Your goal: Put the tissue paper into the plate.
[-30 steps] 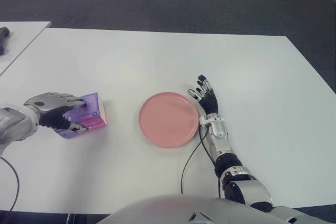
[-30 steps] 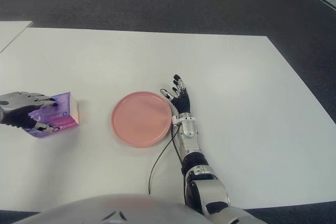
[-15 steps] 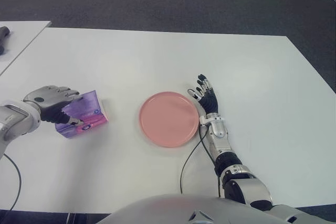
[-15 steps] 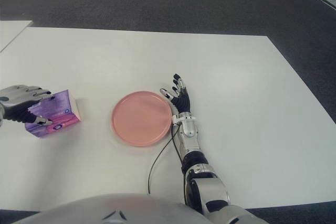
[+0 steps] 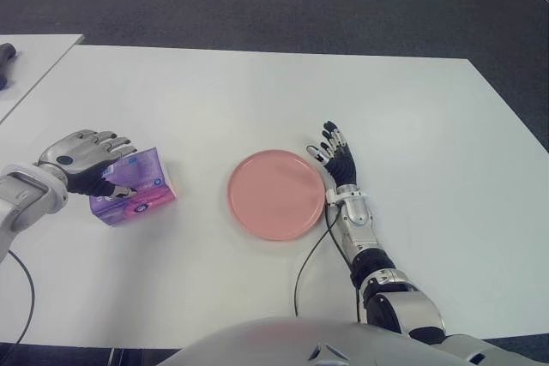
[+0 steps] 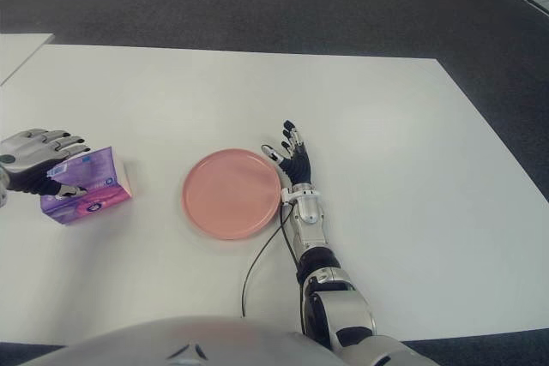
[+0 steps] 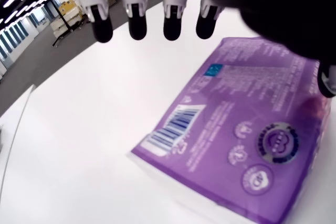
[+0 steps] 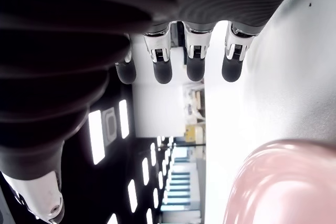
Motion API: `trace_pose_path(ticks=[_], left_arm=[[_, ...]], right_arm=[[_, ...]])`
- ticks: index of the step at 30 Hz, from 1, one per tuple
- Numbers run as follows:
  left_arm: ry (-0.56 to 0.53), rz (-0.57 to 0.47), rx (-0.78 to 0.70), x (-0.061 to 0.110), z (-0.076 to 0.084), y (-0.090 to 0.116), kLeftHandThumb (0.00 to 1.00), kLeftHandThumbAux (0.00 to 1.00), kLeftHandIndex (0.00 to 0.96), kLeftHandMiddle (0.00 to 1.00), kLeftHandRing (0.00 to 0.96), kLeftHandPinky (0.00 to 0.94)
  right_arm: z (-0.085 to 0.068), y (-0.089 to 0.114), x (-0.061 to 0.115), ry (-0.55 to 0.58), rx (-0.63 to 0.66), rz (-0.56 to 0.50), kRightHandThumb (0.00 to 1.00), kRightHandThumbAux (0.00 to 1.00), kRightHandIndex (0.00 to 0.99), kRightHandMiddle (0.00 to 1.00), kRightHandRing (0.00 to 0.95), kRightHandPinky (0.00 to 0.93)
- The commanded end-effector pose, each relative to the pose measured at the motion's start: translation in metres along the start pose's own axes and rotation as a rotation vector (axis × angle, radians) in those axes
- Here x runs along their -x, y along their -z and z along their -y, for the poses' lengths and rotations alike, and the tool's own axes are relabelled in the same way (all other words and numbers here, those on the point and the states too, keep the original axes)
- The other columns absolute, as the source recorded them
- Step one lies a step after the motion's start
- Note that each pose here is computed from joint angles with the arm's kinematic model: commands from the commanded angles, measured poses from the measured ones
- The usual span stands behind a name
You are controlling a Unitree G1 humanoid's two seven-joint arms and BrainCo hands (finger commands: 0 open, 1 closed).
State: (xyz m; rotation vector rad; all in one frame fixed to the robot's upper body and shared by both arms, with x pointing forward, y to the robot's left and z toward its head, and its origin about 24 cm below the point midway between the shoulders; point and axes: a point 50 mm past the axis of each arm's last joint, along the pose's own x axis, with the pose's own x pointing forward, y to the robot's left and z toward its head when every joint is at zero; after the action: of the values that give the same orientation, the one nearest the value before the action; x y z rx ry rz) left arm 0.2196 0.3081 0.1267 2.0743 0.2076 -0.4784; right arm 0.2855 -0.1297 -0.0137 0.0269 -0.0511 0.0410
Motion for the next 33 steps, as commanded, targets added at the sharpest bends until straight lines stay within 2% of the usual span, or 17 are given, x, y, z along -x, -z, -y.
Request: trace_pose_path(ticks=[1, 14, 33], left_arm=[[-0.011, -0.002, -0.009, -0.002, 0.006, -0.003, 0.061, 0.227, 0.000, 0.000, 0.000, 0.000], [0.018, 0.012, -0.029, -0.007, 0.018, -0.014, 0.077, 0.239, 0.000, 0.000, 0.000, 0.000], [0.037, 0.046, -0.015, -0.011, 0.035, -0.033, 0.043, 0.235, 0.000, 0.000, 0.000, 0.000]], right_arm=[[0.006, 0.031, 0.024, 0.025, -0.008, -0.163, 0.118, 0.674, 0.017, 0.019, 0.018, 0.060], [0.008, 0.031, 0.025, 0.026, -0.008, -0.162, 0.118, 0.674, 0.017, 0.019, 0.018, 0.060], [0.014, 0.031, 0.026, 0.027, -0.008, -0.161, 0.118, 0.674, 0.017, 0.019, 0.018, 0.060]])
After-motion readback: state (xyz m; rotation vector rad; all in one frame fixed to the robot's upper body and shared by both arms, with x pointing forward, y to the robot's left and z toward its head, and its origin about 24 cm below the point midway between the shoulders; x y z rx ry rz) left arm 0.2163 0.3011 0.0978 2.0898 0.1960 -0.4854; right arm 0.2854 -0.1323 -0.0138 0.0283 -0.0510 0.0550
